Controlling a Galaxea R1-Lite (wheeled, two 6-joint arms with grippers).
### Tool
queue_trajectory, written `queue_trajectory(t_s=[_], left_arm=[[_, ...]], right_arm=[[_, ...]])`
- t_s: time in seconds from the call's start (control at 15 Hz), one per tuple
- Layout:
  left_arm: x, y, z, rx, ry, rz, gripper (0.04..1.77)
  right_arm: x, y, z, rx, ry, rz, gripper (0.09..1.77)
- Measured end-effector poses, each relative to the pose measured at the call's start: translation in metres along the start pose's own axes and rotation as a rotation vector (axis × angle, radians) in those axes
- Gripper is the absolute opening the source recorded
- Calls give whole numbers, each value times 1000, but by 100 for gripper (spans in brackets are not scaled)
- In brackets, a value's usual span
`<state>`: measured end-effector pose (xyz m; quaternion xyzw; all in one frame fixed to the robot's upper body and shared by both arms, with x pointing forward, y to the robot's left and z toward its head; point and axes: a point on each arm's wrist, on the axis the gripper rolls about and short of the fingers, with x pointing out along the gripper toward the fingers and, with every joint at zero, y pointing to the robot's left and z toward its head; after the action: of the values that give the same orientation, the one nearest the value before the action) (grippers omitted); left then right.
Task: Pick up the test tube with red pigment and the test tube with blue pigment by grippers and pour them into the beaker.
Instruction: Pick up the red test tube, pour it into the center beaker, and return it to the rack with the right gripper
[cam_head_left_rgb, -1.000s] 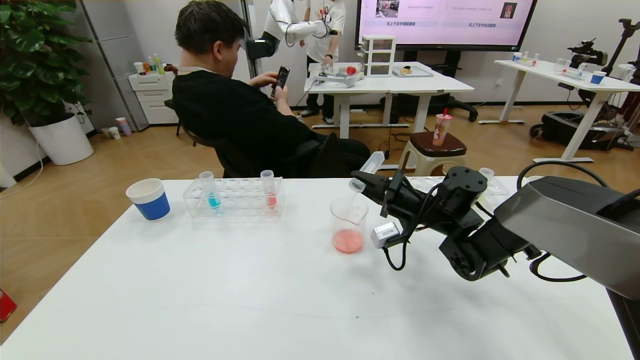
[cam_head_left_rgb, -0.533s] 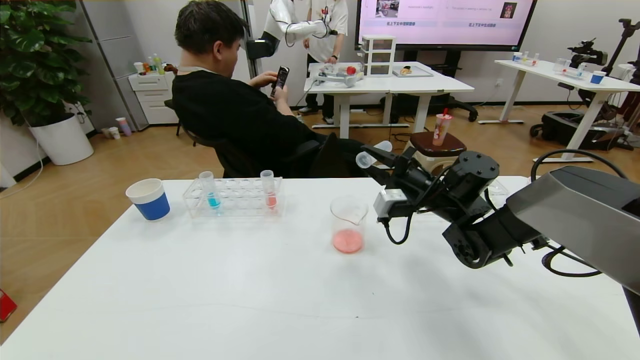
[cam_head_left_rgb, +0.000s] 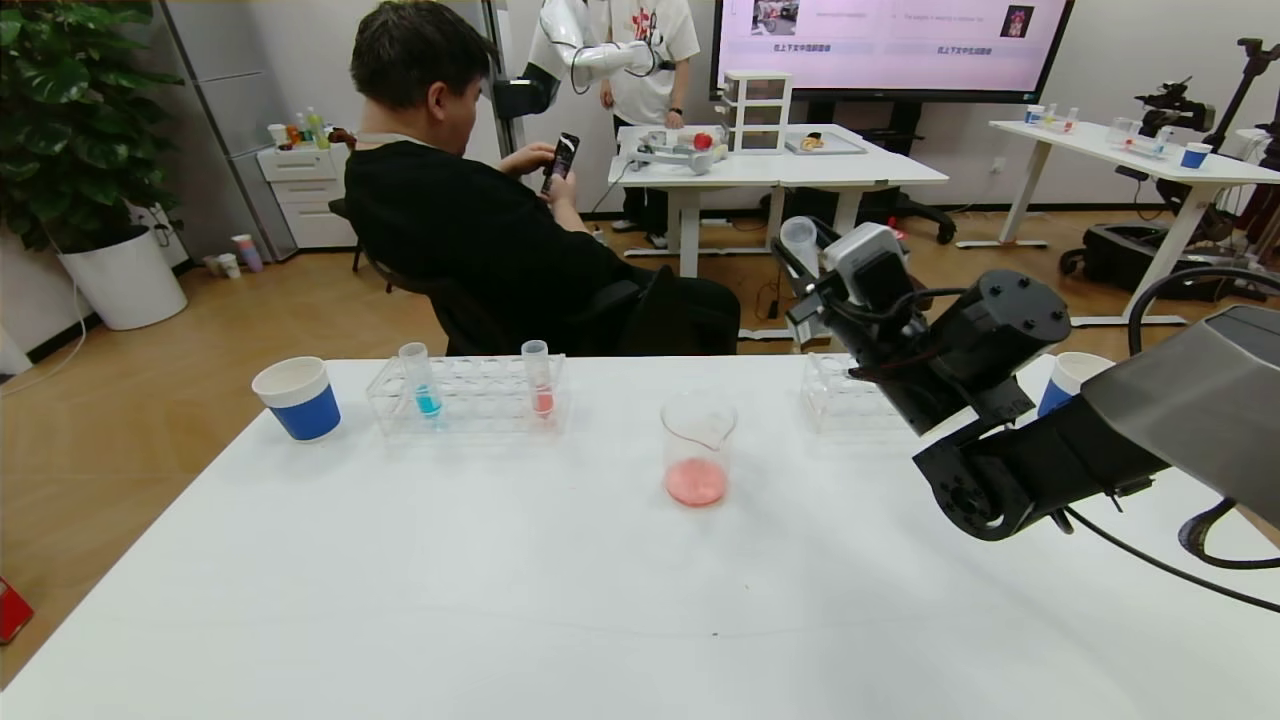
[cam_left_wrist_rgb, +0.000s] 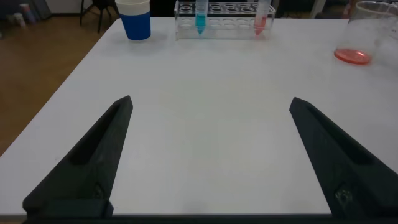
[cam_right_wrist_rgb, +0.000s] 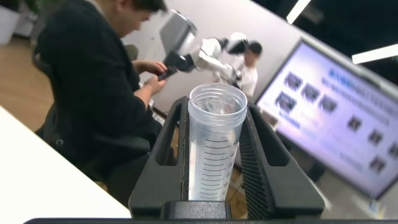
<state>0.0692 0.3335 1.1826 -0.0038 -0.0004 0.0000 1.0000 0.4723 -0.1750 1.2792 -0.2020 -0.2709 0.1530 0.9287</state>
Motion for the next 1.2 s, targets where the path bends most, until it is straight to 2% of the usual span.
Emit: queue_trajectory(t_s=[0.13, 0.33, 0.53, 0.87, 1.2], left_arm=[[0, 0, 0, 1, 0, 0, 176], [0, 0, 0, 0, 0, 0, 176], [0, 0, 0, 0, 0, 0, 176], [0, 0, 0, 1, 0, 0, 176], [0, 0, 0, 0, 0, 0, 176]], right_arm=[[-17, 2, -2, 114, 106, -66, 49], [-46, 2, -4, 305, 241, -105, 49], [-66, -15, -3, 409, 354, -128, 49], [-84, -82, -20, 380, 386, -207, 49], [-75, -153, -32, 348, 508, -348, 49]])
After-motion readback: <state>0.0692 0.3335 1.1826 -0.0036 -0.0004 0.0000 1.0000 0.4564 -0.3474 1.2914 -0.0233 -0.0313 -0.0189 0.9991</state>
